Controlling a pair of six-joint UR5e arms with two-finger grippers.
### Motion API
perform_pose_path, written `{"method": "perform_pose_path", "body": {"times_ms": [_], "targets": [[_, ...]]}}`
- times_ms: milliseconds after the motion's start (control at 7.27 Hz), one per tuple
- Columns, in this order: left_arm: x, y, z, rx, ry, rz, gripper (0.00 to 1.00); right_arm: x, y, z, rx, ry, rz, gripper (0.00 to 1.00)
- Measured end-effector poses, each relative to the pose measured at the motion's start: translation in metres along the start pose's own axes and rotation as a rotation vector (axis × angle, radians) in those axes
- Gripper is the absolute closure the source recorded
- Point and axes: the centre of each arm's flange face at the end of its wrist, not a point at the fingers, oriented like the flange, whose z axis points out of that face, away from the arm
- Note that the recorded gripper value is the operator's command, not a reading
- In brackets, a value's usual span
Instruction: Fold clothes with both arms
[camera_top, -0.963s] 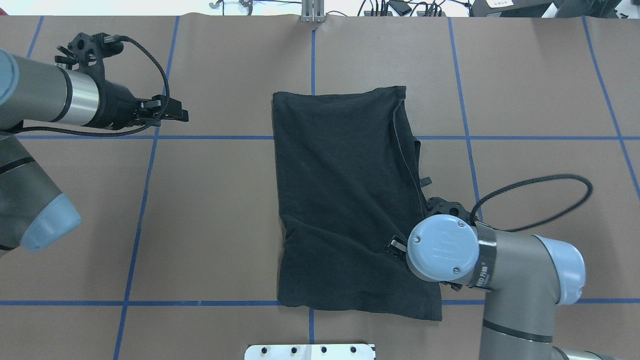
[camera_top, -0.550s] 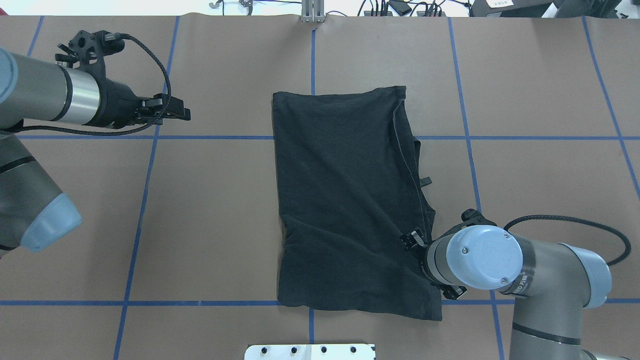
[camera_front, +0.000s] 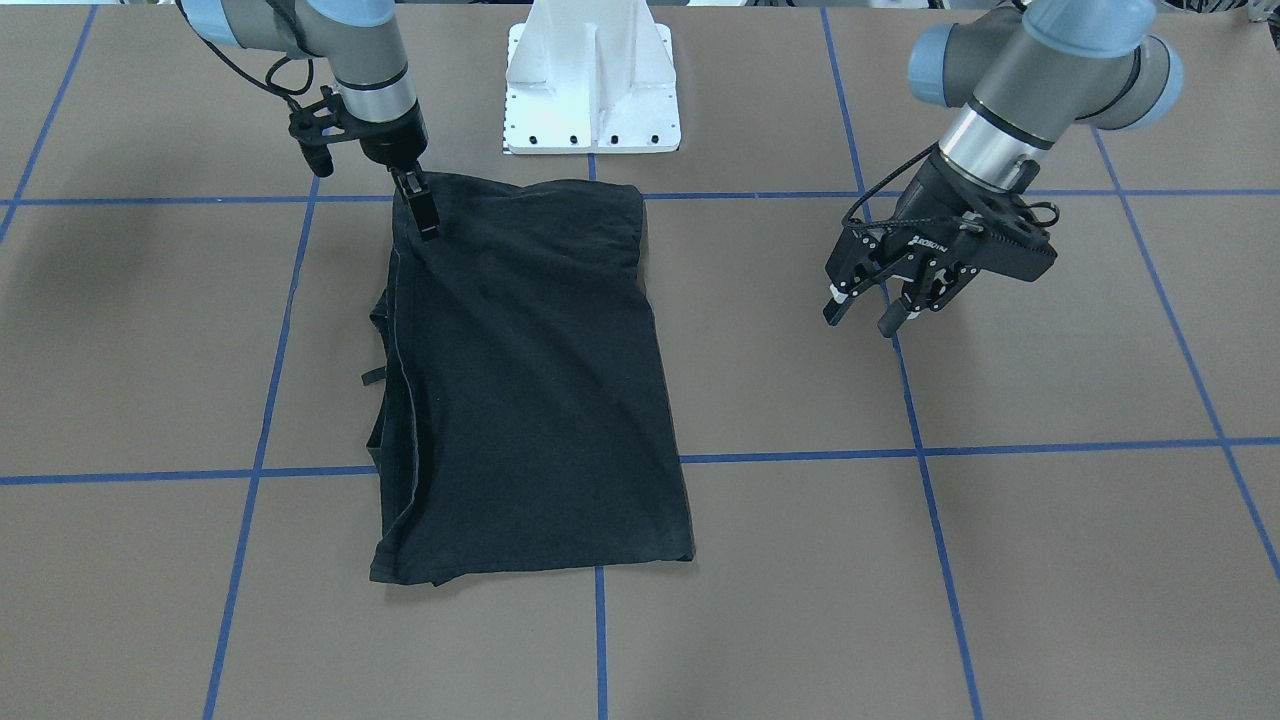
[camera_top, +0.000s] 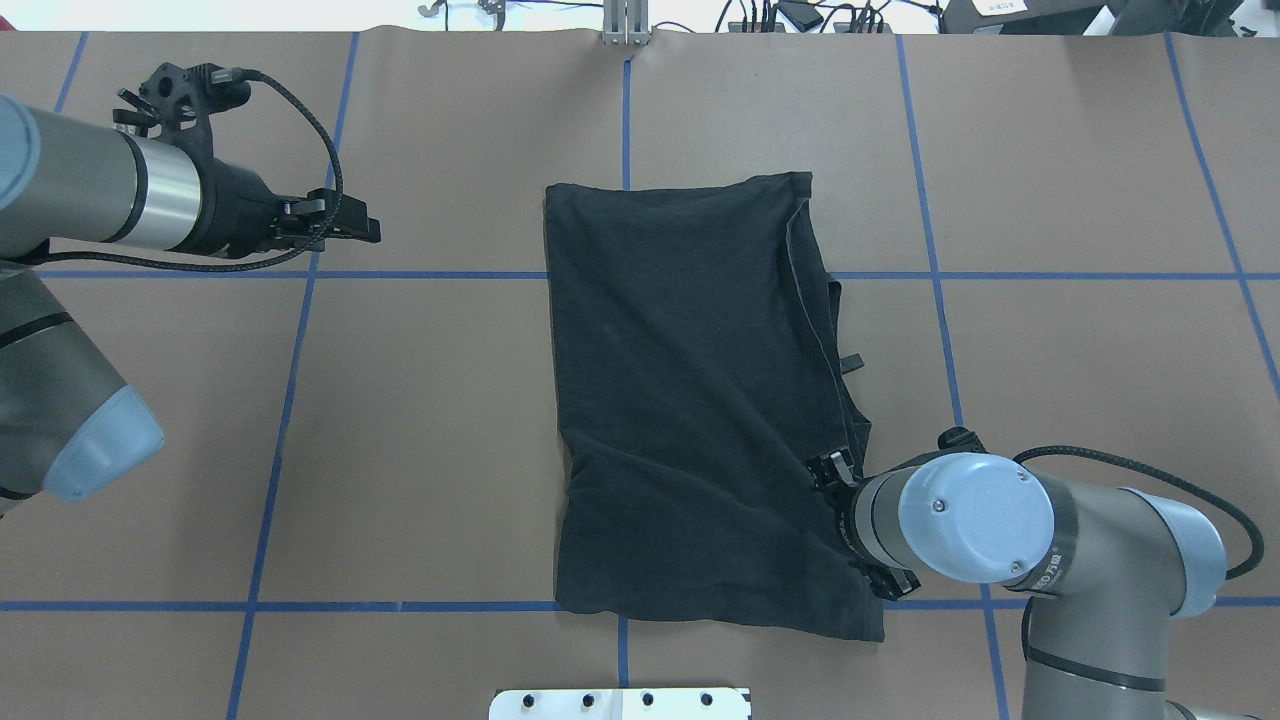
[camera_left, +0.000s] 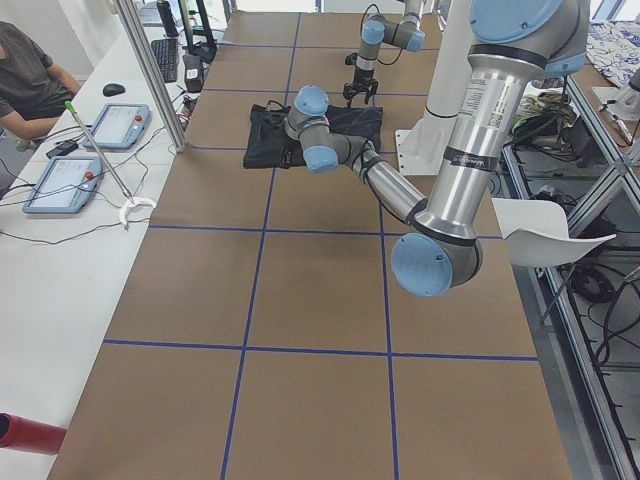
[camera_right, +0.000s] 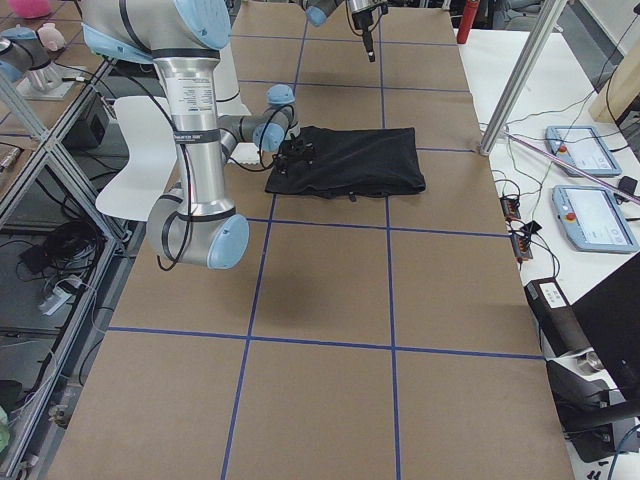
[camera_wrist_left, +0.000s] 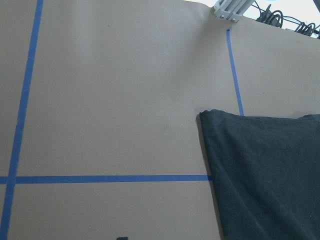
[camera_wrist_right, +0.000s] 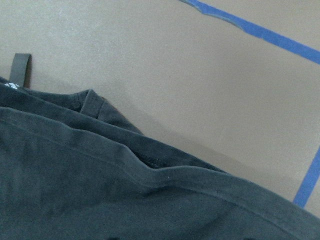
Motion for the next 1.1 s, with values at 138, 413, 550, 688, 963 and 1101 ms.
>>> {"method": "perform_pose_path", "body": {"times_ms": [138,413,550,688,963,1101], "targets": [[-0.002,0.001,0.0,-0.002,-0.004,-0.003,0.28,0.001,0.002,0.001,0.0,0.0,0.012,0.02],[-0.005,0.002,0.001,-0.004,-0.008,-0.006,0.28,0.011,0.012,0.007,0.01,-0.005,0.001,0.0],[-0.005,0.002,0.001,-0.004,-0.009,-0.007,0.28,0.018,0.018,0.012,0.018,-0.006,-0.01,0.0],[-0.005,0.002,0.001,-0.004,-0.009,-0.007,0.28,0.025,0.022,0.016,0.019,-0.013,-0.009,0.01],[-0.004,0.002,0.0,-0.003,-0.007,-0.006,0.28,0.035,0.02,0.023,0.013,-0.044,0.036,0.01],[-0.004,0.002,0.0,-0.003,-0.006,-0.006,0.28,0.038,0.016,0.029,0.013,-0.065,0.066,0.01]]}}
